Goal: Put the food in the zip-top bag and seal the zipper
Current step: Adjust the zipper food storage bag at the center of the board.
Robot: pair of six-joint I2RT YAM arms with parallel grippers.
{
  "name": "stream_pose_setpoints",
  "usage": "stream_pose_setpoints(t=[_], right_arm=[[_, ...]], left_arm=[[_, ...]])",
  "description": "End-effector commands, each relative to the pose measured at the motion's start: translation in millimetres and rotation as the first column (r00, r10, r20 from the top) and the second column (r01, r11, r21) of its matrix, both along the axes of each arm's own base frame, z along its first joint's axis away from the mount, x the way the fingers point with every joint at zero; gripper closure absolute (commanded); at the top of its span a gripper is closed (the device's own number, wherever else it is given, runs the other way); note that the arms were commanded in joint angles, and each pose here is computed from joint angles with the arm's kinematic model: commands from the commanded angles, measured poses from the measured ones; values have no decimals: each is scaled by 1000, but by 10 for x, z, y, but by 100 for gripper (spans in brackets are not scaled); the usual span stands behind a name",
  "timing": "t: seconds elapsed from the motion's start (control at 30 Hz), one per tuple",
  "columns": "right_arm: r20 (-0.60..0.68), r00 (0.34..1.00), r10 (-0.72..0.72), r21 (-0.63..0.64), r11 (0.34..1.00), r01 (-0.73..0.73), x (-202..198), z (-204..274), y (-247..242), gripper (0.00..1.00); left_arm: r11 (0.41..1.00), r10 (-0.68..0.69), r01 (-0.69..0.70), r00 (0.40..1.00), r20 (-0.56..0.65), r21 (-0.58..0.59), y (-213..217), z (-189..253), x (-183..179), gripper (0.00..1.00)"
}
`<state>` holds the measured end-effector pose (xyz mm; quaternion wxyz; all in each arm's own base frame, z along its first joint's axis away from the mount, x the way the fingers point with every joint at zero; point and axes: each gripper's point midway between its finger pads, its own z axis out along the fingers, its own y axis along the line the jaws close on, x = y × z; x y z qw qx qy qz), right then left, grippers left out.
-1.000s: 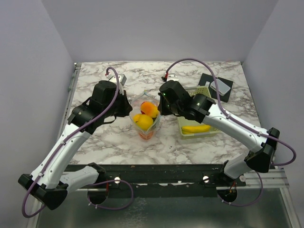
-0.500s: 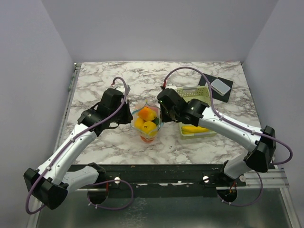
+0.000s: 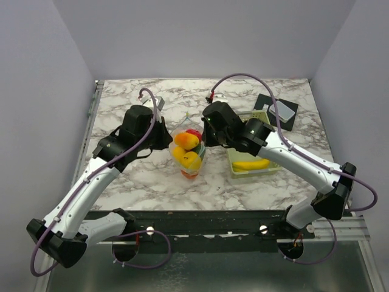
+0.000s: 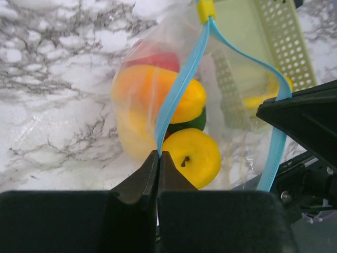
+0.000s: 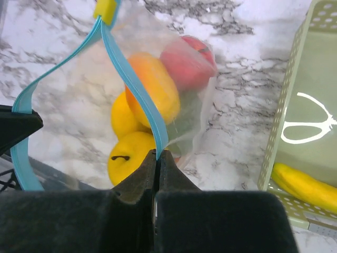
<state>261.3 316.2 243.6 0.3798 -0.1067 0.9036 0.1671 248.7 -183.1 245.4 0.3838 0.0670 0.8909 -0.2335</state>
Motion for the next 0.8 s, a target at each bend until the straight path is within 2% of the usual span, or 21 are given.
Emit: stream_pose_setpoints(t=[0.0, 0.13, 0.5, 0.63, 0.77], right_arm=[[82, 997, -6, 21, 1000, 5, 29, 389, -77, 99], [78, 997, -9, 15, 1000, 8, 59, 348, -41, 99], [28, 1000, -13, -15, 1000, 14, 89, 43, 52, 98], [28, 999, -16, -20, 1000, 17, 86, 62, 37, 88], [40, 999, -30, -21, 999, 30, 78, 137, -25, 62]], left_arm=[[998, 18, -11, 992, 125, -60, 33, 535, 19, 100], [998, 30, -21, 990, 136, -61, 62, 593, 13, 100], [999, 41, -38, 996, 82, -31, 79, 256, 15, 100], [999, 36, -34, 996, 78, -31, 72, 229, 8, 100], [999, 34, -32, 996, 81, -31, 68, 242, 15, 100]])
